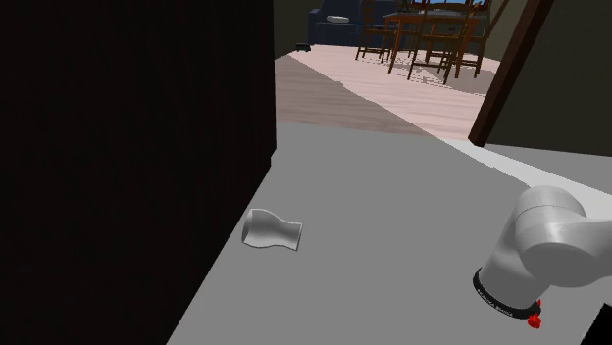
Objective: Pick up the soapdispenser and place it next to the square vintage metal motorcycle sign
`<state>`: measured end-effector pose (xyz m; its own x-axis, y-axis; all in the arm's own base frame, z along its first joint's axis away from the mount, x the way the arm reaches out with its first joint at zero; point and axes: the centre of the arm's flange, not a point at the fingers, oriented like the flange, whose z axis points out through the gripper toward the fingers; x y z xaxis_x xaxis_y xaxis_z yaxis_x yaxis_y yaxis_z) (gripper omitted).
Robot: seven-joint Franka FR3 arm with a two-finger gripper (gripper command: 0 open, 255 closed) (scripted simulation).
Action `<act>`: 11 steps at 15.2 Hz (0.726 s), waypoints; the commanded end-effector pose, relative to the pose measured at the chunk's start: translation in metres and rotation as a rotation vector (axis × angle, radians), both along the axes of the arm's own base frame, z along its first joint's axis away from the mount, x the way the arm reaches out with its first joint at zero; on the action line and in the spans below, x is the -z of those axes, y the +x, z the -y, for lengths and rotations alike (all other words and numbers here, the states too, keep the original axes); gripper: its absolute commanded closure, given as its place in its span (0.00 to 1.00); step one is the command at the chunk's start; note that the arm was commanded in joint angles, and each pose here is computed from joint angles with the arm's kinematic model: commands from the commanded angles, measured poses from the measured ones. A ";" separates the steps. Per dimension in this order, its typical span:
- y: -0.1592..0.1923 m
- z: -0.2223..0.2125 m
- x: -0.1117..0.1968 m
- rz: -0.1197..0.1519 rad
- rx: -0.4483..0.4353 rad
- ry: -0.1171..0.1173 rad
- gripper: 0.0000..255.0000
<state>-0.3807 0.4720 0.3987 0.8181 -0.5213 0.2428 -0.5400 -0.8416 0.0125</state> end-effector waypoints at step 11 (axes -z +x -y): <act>0.023 -0.008 0.024 -0.117 -0.013 -0.028 0.00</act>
